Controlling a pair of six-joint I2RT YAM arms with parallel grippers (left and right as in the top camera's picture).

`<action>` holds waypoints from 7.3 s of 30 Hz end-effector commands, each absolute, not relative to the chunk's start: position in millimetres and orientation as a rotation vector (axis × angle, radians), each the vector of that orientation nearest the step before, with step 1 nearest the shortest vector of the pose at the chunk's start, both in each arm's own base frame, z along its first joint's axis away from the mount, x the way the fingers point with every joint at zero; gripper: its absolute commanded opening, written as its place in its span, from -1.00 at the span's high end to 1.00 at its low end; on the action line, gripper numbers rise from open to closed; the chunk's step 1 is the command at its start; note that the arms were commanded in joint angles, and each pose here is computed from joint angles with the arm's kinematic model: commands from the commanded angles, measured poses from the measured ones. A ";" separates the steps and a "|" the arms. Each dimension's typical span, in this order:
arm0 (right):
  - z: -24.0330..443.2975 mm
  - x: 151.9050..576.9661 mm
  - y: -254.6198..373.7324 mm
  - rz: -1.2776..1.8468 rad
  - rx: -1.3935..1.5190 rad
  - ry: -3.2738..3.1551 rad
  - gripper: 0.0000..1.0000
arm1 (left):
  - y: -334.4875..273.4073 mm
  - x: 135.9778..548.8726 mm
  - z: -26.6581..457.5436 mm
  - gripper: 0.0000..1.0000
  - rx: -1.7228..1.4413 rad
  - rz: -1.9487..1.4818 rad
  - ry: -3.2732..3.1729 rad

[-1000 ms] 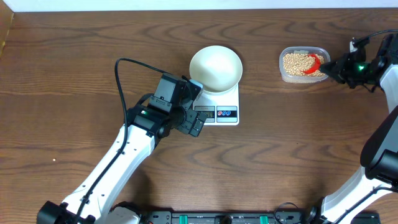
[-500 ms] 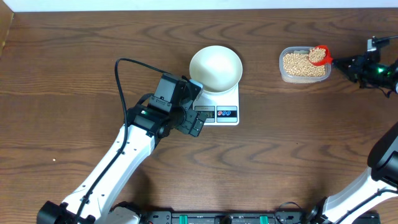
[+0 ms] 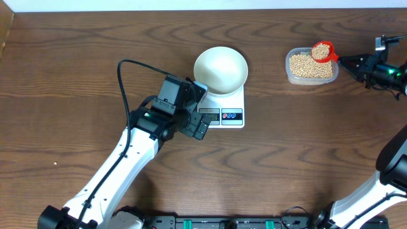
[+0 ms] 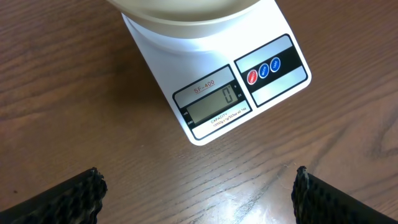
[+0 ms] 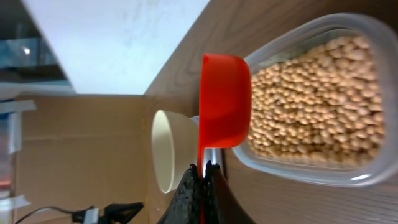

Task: Scoop item into bowl and weigh 50g on scale
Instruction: 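Lower the red scoop into the soybean tub with the right gripper and scoop beans, then carry the filled scoop with the right gripper over the white bowl, then tip the scoop with the right gripper to pour soybeans into the bowl, then move the empty scoop with the right gripper back to the soybean tub, then dip the red scoop into the soybean tub again with the right gripper, then carry the scoop with the right gripper over the white bowl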

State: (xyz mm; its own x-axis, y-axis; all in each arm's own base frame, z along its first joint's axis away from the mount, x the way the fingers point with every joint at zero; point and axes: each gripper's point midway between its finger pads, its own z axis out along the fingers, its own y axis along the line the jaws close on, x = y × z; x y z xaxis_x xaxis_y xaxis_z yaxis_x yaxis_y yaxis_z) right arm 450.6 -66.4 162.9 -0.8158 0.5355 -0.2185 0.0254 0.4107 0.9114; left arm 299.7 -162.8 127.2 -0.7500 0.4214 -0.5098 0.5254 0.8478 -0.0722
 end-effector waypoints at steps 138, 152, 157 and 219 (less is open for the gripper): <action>110.9 442.1 -12.5 0.060 0.023 2.727 0.97 | -163.1 301.6 129.1 -0.96 0.714 -0.277 2.527; 96.7 451.8 25.8 0.451 0.097 2.710 0.98 | -163.1 301.6 129.1 -0.96 0.715 -0.277 2.527; 103.9 452.4 11.2 0.584 0.163 2.669 0.98 | -163.1 301.6 129.1 -0.96 0.715 -0.277 2.527; 199.7 448.9 121.7 1.424 -0.183 2.253 0.98 | -163.1 301.6 129.1 -0.96 0.715 -0.277 2.527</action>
State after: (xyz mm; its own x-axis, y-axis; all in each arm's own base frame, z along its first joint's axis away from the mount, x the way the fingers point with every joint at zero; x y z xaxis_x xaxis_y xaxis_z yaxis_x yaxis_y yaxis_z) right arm 453.7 98.2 194.8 -0.8777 0.1706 -0.4479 -0.3264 0.4715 0.8192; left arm 299.8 -162.8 127.2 -0.7498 0.4214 -0.5101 0.5254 0.8478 -0.0721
